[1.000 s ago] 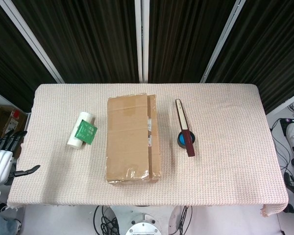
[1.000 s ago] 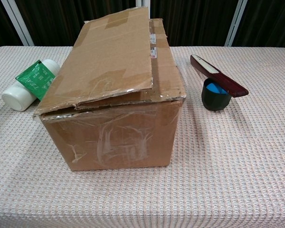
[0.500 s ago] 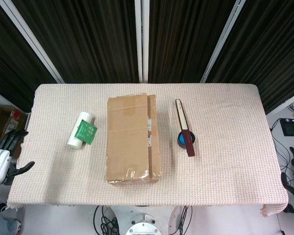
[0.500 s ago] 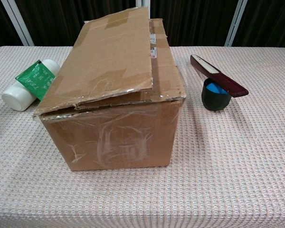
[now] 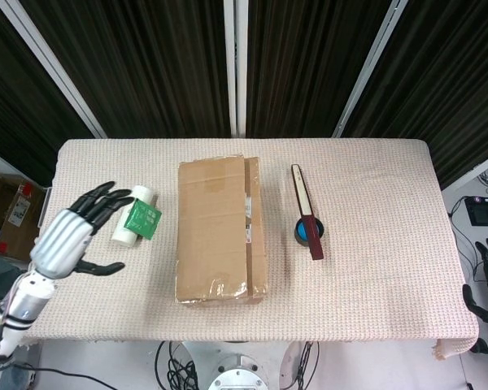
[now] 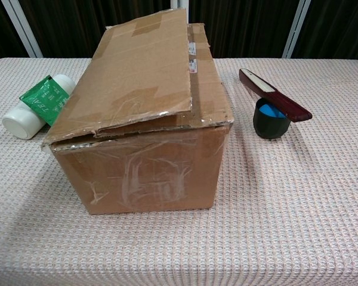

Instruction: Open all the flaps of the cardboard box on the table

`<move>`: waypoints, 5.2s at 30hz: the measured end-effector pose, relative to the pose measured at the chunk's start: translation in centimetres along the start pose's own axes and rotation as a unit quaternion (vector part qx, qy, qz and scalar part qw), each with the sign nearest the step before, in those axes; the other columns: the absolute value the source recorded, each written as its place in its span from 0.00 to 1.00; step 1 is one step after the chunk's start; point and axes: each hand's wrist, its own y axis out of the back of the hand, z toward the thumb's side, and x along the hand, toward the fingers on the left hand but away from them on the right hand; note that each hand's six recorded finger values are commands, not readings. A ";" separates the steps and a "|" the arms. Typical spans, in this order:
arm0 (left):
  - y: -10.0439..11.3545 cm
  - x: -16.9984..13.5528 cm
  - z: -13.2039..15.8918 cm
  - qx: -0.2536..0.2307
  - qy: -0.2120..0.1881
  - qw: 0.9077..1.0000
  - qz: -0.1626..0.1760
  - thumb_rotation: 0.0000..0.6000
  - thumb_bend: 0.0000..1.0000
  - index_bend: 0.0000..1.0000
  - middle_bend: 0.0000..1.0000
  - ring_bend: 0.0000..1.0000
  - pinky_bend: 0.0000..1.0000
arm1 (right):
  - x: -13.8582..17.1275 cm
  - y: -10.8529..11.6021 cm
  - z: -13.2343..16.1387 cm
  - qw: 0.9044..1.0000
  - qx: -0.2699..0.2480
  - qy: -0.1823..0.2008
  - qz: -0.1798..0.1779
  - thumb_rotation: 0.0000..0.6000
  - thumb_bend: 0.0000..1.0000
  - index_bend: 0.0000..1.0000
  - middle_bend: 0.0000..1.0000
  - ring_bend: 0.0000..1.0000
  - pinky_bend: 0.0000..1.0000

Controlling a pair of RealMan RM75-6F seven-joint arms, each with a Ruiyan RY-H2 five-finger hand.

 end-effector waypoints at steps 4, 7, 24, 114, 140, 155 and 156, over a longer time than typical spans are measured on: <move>-1.2 4.2 3.6 0.008 -0.066 0.997 -0.050 0.00 0.00 0.16 0.16 0.04 0.18 | 0.2 -0.2 0.0 1.000 -0.004 -0.002 0.001 1.00 0.34 0.00 0.00 0.00 0.00; -2.6 7.2 6.3 0.022 -0.109 0.989 -0.092 0.00 0.00 0.18 0.18 0.04 0.18 | 0.3 -0.2 -0.2 1.000 -0.006 -0.004 0.001 1.00 0.34 0.00 0.00 0.00 0.00; -8.5 14.0 15.4 0.034 -0.202 0.957 -0.203 0.00 0.00 0.21 0.21 0.04 0.18 | 0.6 0.1 -1.7 1.000 -0.017 -0.015 -0.001 1.00 0.34 0.00 0.00 0.00 0.00; 4.5 -4.1 -6.9 0.098 0.147 0.983 -0.055 0.23 0.00 0.10 0.15 0.07 0.18 | -1.6 1.1 3.9 0.996 -0.027 0.086 -0.002 1.00 0.37 0.00 0.00 0.00 0.00; 0.7 -18.5 -12.0 0.082 0.305 0.949 0.000 0.33 0.00 0.09 0.12 0.06 0.18 | -7.6 6.6 43.8 0.851 0.086 0.511 0.088 1.00 0.86 0.12 0.12 0.00 0.00; 0.4 -19.6 -12.2 0.083 0.321 0.943 -0.001 0.33 0.00 0.08 0.12 0.06 0.18 | -5.4 -0.4 51.5 0.820 0.142 0.531 0.160 1.00 0.83 0.27 0.23 0.00 0.00; 0.4 -19.6 -12.3 0.083 0.322 0.943 -0.001 0.33 0.00 0.08 0.12 0.06 0.18 | -5.4 -0.7 51.5 0.820 0.146 0.529 0.162 1.00 0.83 0.27 0.23 0.00 0.00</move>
